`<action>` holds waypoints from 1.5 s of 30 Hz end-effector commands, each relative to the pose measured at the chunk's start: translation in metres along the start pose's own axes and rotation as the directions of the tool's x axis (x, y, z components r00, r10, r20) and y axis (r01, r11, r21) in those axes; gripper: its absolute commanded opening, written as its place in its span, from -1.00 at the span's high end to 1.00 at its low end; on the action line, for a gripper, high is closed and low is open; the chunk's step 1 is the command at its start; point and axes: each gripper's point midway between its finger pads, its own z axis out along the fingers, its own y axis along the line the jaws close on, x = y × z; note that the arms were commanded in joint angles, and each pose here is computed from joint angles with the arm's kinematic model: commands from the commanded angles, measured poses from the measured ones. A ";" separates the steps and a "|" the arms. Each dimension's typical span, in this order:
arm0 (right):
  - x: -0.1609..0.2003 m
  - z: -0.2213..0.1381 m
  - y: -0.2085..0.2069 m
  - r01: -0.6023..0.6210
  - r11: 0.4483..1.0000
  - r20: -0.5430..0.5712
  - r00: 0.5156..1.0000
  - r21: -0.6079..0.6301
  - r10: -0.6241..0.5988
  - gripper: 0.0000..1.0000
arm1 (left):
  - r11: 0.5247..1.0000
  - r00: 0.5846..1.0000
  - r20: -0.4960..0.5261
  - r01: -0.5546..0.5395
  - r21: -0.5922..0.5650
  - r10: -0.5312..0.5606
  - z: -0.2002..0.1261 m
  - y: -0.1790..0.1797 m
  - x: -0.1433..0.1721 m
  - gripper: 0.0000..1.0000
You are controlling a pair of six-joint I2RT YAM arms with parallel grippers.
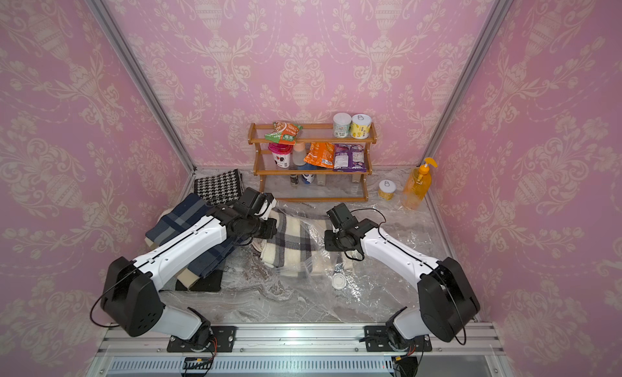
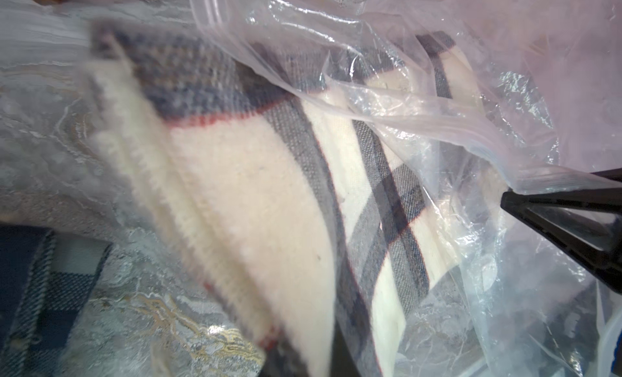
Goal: Take the scarf out of the vacuum bag
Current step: Take out the scarf from the vacuum bag.
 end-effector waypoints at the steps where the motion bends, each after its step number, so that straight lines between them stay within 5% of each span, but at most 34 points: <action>1: 0.000 0.001 -0.005 -0.035 0.999 -0.017 0.999 0.025 0.035 0.64 | 0.987 0.997 -0.004 -0.072 -0.146 0.072 -0.036 0.024 0.001 1.00; 14: 0.003 0.018 -0.004 -0.017 0.996 -0.050 0.999 0.082 0.021 0.66 | 0.909 0.987 0.037 -0.127 -0.397 0.155 -0.103 0.062 -0.005 1.00; 21: 0.003 0.029 -0.003 -0.009 0.996 -0.069 0.997 0.089 0.015 0.67 | 0.817 0.971 0.070 -0.151 -0.557 0.227 -0.152 0.084 -0.018 1.00; 29: -0.001 0.036 0.004 -0.007 0.998 -0.068 0.998 0.059 0.011 0.67 | 0.783 0.963 0.123 -0.117 -0.611 0.240 -0.193 0.094 -0.031 1.00; 34: 0.002 0.041 0.003 -0.002 0.998 -0.079 0.997 0.065 0.007 0.67 | 0.714 0.952 0.135 -0.107 -0.692 0.274 -0.215 0.106 -0.038 1.00; 45: -0.001 0.047 0.008 -0.001 0.999 -0.084 0.996 0.045 0.005 0.67 | 0.707 0.953 0.182 -0.045 -0.706 0.243 -0.242 0.118 -0.041 1.00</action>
